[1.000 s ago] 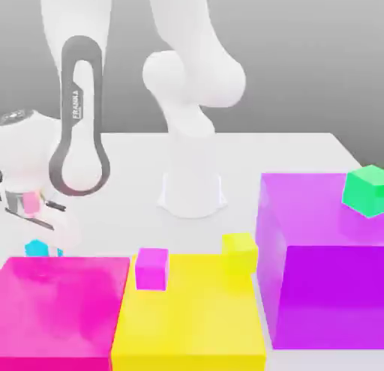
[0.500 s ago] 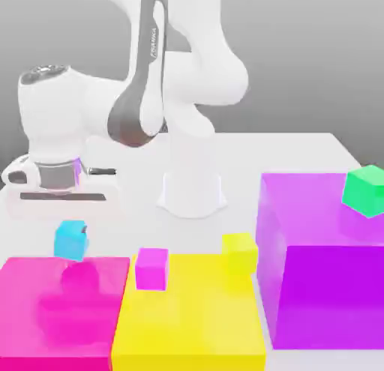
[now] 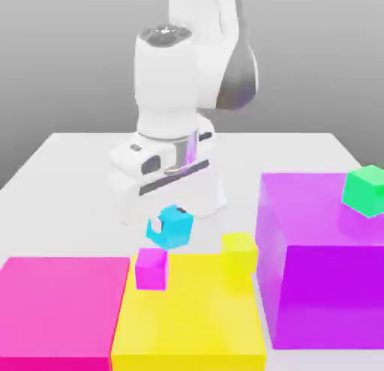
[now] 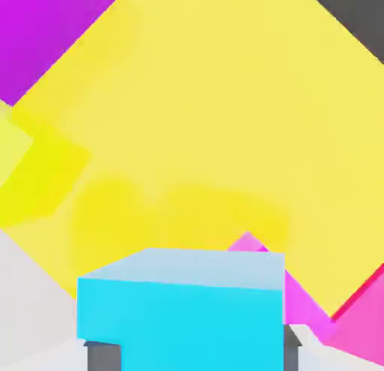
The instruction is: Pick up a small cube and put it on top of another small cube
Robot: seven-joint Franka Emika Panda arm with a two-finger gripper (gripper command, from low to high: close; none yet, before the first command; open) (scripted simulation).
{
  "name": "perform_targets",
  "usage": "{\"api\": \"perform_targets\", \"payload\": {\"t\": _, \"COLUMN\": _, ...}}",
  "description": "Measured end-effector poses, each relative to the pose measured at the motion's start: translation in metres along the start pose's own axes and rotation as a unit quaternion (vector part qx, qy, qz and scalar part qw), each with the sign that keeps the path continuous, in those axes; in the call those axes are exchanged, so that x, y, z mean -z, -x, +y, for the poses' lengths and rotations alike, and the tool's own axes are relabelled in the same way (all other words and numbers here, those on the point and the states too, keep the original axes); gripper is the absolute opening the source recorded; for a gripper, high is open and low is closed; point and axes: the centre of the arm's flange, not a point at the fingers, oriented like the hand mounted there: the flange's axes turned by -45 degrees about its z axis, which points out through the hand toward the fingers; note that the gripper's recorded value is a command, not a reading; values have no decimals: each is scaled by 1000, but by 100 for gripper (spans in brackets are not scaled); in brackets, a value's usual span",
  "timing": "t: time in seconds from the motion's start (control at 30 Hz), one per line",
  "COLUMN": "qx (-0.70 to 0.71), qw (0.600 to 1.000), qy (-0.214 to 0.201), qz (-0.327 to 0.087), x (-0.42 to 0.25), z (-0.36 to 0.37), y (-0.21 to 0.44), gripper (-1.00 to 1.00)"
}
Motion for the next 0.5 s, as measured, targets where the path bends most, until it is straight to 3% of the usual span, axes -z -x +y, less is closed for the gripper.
{"api": "perform_targets", "payload": {"t": 0.23, "qx": 178, "qw": 984, "qy": -1, "qz": 0, "x": 17, "z": -64, "y": -47, "gripper": -100}}
{"api": "perform_targets", "payload": {"t": 0.4, "qx": 195, "qw": 981, "qy": -1, "qz": 0, "x": -30, "z": -69, "y": -52, "gripper": -100}}
{"api": "perform_targets", "payload": {"t": 0.43, "qx": 195, "qw": 981, "qy": 0, "qz": 0, "x": -39, "z": -70, "y": -51, "gripper": 100}}
{"api": "perform_targets", "payload": {"t": 0.5, "qx": 195, "qw": 981, "qy": 0, "qz": 0, "x": -39, "z": -70, "y": -51, "gripper": 100}}
